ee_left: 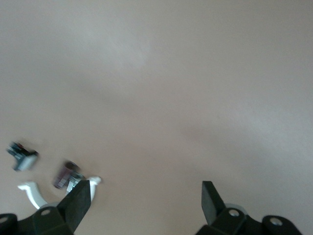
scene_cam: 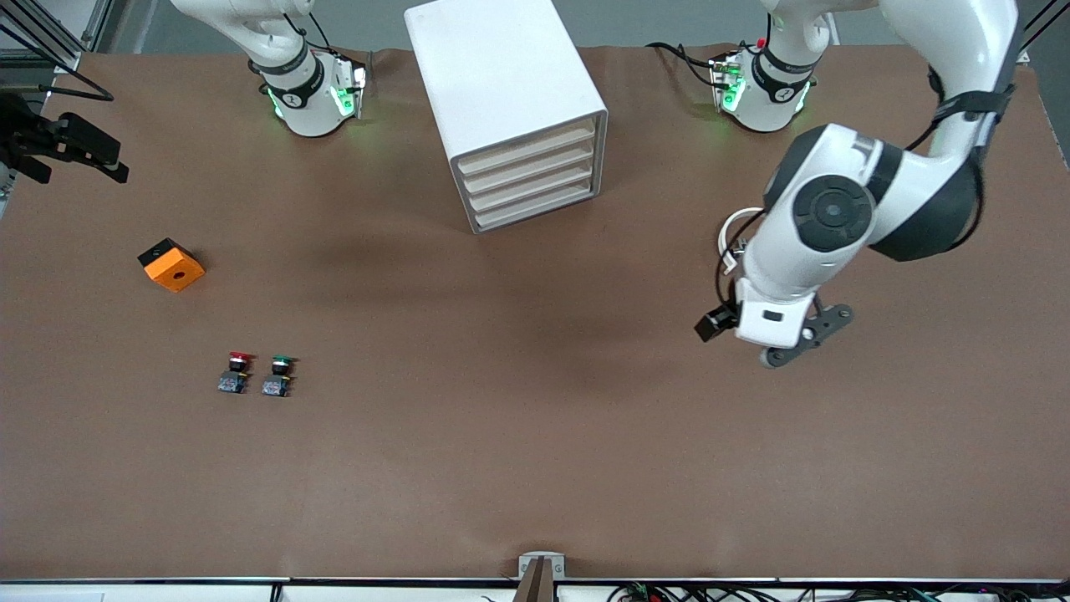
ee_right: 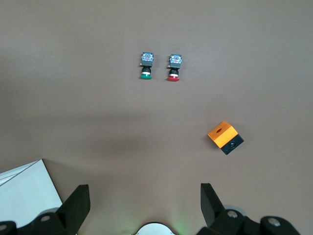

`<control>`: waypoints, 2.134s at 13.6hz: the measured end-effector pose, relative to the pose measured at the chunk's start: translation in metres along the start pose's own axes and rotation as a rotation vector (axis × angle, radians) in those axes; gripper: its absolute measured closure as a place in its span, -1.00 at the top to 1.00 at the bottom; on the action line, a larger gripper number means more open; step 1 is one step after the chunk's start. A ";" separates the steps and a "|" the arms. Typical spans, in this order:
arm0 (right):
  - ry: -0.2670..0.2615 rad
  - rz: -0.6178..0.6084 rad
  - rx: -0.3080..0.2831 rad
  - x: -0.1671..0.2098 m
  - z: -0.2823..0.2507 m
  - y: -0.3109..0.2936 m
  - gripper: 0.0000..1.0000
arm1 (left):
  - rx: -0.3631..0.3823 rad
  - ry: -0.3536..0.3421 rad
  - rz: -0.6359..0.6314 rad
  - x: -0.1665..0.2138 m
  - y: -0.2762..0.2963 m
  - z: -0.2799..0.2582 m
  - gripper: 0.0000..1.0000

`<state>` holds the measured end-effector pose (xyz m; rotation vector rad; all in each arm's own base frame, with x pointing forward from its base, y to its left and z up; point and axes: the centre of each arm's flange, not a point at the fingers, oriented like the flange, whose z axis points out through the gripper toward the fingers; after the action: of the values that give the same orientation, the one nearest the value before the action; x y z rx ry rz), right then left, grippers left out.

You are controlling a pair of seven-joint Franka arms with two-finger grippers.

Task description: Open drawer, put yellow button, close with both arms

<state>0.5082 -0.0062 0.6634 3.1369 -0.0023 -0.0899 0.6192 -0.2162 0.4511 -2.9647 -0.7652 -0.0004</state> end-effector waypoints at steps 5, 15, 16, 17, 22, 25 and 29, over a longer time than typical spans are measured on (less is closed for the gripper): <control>-0.002 -0.001 0.000 0.000 0.000 0.000 1.00 | -0.010 0.078 0.114 0.057 -0.079 -0.060 1.00; -0.003 -0.002 0.000 0.000 0.001 -0.001 1.00 | -0.072 0.007 0.359 0.013 -0.232 -0.200 1.00; -0.003 -0.002 0.000 0.000 0.001 -0.001 1.00 | -0.092 0.001 0.373 0.006 -0.240 -0.204 1.00; -0.004 -0.002 0.000 0.000 0.001 -0.001 1.00 | -0.102 -0.001 0.385 -0.001 -0.247 -0.207 1.00; -0.004 -0.004 -0.001 0.000 0.001 -0.002 1.00 | -0.098 -0.011 0.447 -0.039 -0.235 -0.206 1.00; -0.004 -0.007 -0.001 0.000 0.001 -0.004 1.00 | -0.082 0.008 0.448 -0.039 -0.236 -0.196 1.00; -0.004 -0.009 -0.001 0.000 0.001 -0.005 1.00 | -0.078 0.025 0.448 -0.036 -0.235 -0.186 1.00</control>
<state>0.5085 -0.0014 0.6624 3.1356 0.0119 -0.0960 0.4776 -0.0435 0.6541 -3.1307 -0.0881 -0.0409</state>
